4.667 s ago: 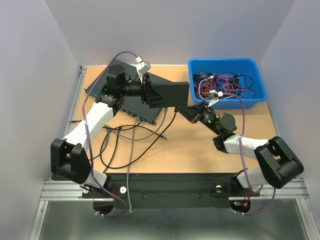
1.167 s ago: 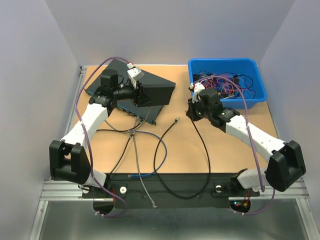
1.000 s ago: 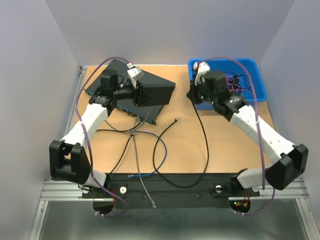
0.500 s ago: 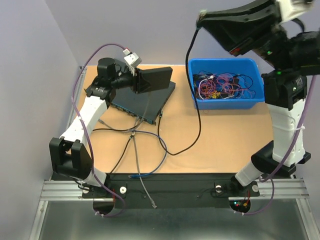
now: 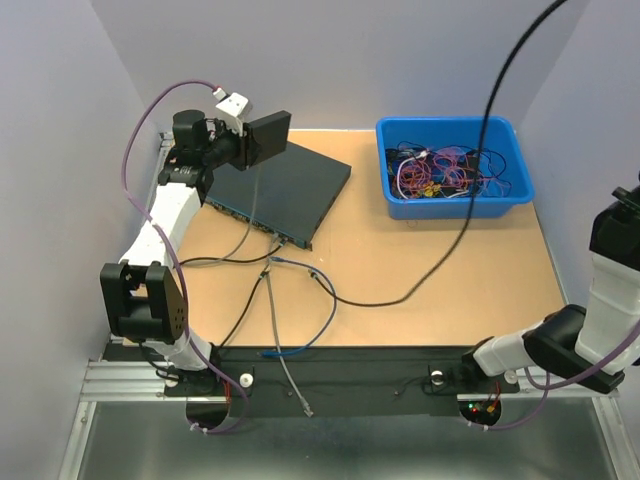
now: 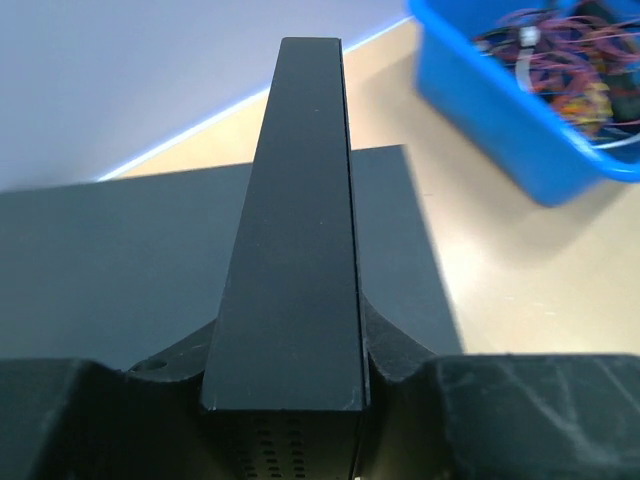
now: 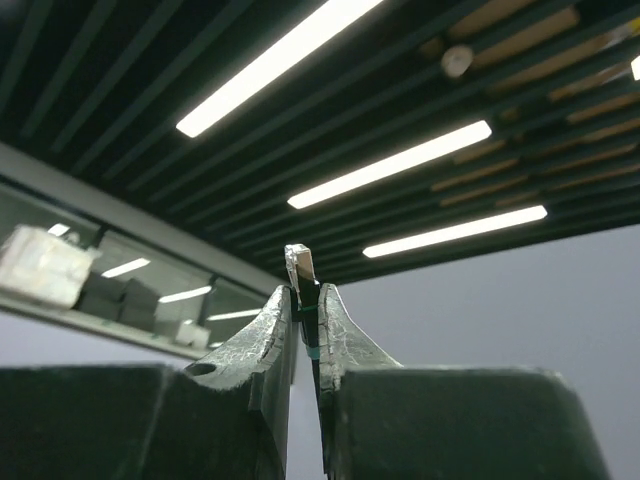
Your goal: Pull the plug from the switch port
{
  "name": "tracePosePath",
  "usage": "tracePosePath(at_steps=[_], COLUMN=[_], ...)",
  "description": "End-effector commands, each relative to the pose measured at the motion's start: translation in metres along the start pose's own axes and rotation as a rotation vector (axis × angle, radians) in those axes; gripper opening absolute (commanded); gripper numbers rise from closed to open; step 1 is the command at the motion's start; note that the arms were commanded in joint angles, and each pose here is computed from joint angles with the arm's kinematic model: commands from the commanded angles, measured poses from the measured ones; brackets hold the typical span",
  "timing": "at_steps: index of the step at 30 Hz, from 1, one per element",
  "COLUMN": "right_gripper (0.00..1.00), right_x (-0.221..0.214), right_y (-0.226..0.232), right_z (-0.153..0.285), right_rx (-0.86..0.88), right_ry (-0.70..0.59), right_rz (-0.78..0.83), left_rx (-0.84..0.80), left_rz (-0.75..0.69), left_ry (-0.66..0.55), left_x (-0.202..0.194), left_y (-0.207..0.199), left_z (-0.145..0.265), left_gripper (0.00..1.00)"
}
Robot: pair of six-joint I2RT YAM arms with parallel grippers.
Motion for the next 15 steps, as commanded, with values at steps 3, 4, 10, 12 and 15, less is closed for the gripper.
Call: tracePosePath(at_steps=[3, 4, 10, 12, 15], right_gripper=[0.00, 0.00, 0.00, 0.00, 0.00], right_x=[0.062, 0.067, 0.073, 0.052, 0.015], right_y=[-0.036, -0.037, -0.046, -0.046, -0.041], right_z=[0.003, 0.005, 0.010, 0.011, 0.009], right_rx=[-0.190, -0.194, -0.237, -0.236, -0.200], right_ry=[-0.143, -0.151, -0.127, -0.081, -0.028], right_rz=[0.146, 0.146, 0.203, 0.232, 0.292], left_rx=[0.162, 0.162, 0.063, 0.047, 0.021], left_rz=[-0.129, -0.133, -0.133, -0.128, -0.125], left_ry=[-0.227, -0.238, -0.236, -0.234, -0.229], left_x=[0.075, 0.079, 0.085, 0.085, 0.083], left_y=[0.045, 0.049, 0.031, 0.026, 0.018], left_z=[0.014, 0.017, 0.019, 0.022, 0.026], left_gripper=[0.00, 0.00, 0.00, 0.00, 0.00])
Point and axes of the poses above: each gripper's point midway between its finger pads, its own z axis back along the fingers, its own y axis along the line the jaws close on, x = y × z, the point moved 2 cm from there along z, back along the fingers, and after that the axes turned 15 degrees about z, right-handed, at the moved point
